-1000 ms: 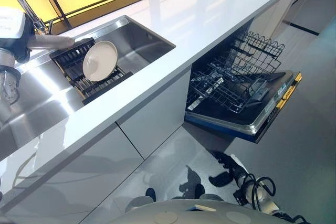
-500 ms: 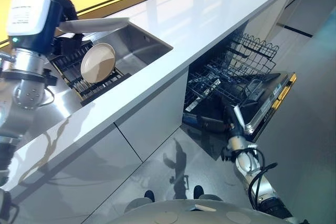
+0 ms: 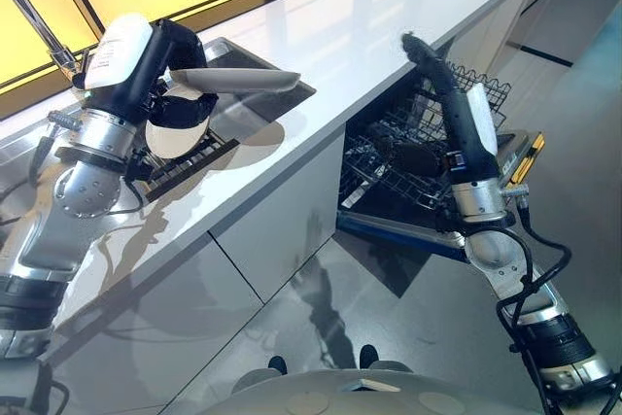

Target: Pick up plates and place into dishwasher.

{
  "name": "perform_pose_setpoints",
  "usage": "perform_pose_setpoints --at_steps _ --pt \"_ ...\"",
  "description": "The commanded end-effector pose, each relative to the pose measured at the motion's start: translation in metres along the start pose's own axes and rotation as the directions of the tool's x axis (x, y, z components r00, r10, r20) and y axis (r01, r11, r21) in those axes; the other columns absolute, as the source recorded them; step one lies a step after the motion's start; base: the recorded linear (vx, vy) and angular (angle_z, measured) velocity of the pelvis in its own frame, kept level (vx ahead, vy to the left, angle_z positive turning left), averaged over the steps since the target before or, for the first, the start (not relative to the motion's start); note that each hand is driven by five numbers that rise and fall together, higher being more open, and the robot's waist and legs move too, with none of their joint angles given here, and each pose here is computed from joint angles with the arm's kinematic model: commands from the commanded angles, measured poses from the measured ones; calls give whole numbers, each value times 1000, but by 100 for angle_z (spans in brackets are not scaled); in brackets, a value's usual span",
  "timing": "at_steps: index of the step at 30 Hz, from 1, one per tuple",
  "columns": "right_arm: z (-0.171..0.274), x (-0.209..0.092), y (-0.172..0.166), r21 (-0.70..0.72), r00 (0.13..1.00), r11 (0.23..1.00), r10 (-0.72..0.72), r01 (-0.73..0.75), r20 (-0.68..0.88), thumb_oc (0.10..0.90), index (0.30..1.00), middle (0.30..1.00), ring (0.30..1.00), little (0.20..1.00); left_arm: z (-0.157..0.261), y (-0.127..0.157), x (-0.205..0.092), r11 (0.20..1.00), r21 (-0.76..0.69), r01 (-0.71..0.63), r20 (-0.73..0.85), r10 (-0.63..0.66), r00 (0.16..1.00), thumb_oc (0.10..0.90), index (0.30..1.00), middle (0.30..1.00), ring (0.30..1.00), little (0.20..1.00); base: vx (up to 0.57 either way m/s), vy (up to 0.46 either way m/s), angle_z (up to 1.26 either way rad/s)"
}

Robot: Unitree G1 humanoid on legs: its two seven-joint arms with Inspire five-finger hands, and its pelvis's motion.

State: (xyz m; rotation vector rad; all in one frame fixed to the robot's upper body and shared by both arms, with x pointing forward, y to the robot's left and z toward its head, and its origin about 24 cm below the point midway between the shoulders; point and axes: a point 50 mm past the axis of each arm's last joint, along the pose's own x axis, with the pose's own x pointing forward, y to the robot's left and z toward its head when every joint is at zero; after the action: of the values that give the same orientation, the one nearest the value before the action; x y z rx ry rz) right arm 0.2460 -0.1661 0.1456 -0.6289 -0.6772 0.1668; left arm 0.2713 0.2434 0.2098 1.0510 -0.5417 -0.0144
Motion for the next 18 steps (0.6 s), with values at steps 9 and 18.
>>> perform_pose_setpoints --at_steps 9,18 --pt "63 46 -4 89 946 992 61 -94 319 800 900 900 900 900 70 15 32 995 -95 3 336 29 942 100 300 300 300 200 -1 -2 1" --pt "67 51 13 184 951 975 67 -127 302 100 300 300 300 200 99 -7 34 959 -232 165 445 -47 894 100 300 300 300 200 0 0 0"
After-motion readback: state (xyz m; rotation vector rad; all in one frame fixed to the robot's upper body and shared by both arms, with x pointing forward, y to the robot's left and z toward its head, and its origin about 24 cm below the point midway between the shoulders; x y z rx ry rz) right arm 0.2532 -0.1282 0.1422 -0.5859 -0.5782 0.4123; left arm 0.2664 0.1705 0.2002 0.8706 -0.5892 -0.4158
